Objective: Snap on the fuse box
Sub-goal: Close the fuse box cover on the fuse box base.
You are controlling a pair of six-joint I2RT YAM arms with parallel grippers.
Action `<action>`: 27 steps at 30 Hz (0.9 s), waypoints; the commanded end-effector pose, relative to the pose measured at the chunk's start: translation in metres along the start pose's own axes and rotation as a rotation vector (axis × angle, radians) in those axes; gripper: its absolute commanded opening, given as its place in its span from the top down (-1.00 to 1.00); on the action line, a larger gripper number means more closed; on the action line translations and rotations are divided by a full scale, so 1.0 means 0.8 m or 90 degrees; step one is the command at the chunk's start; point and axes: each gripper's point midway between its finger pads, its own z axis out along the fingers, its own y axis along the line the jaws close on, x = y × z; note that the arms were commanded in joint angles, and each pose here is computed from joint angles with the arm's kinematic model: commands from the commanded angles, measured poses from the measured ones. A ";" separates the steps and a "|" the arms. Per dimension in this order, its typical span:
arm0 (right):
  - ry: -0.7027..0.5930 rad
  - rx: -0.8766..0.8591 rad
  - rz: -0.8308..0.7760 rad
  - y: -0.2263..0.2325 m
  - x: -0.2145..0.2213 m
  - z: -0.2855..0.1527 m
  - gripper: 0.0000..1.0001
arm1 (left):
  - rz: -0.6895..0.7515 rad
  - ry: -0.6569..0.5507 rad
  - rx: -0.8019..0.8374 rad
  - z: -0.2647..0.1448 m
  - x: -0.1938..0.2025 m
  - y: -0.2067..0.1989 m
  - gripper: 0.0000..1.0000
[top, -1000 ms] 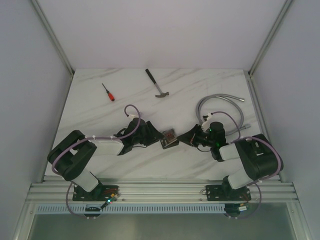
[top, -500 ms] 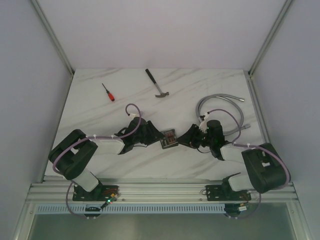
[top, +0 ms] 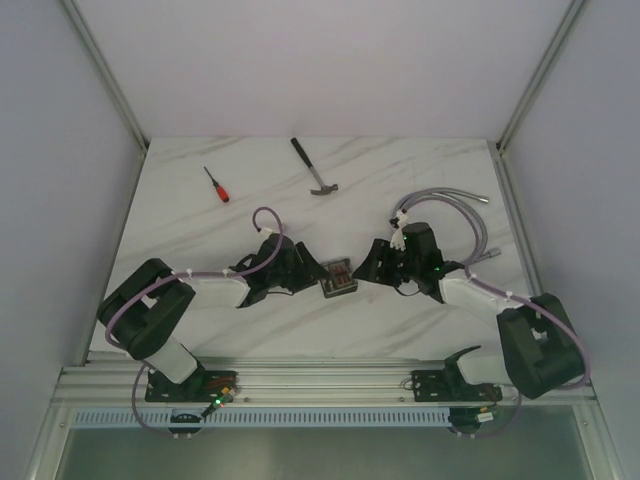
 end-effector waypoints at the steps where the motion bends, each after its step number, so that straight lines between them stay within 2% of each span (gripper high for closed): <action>1: 0.028 0.037 -0.039 -0.004 0.005 0.014 -0.19 | 0.011 0.022 0.015 -0.001 0.008 -0.014 -0.15; 15: 0.058 0.053 -0.091 0.018 0.013 0.030 0.03 | 0.018 0.030 0.025 0.000 0.012 -0.021 -0.19; 22: 0.072 0.068 -0.119 0.026 0.021 0.030 0.03 | 0.022 0.024 0.004 0.001 0.010 -0.012 -0.19; 27: 0.052 0.123 -0.130 0.015 0.007 0.022 -0.06 | 0.029 0.013 -0.014 -0.004 0.006 -0.006 -0.19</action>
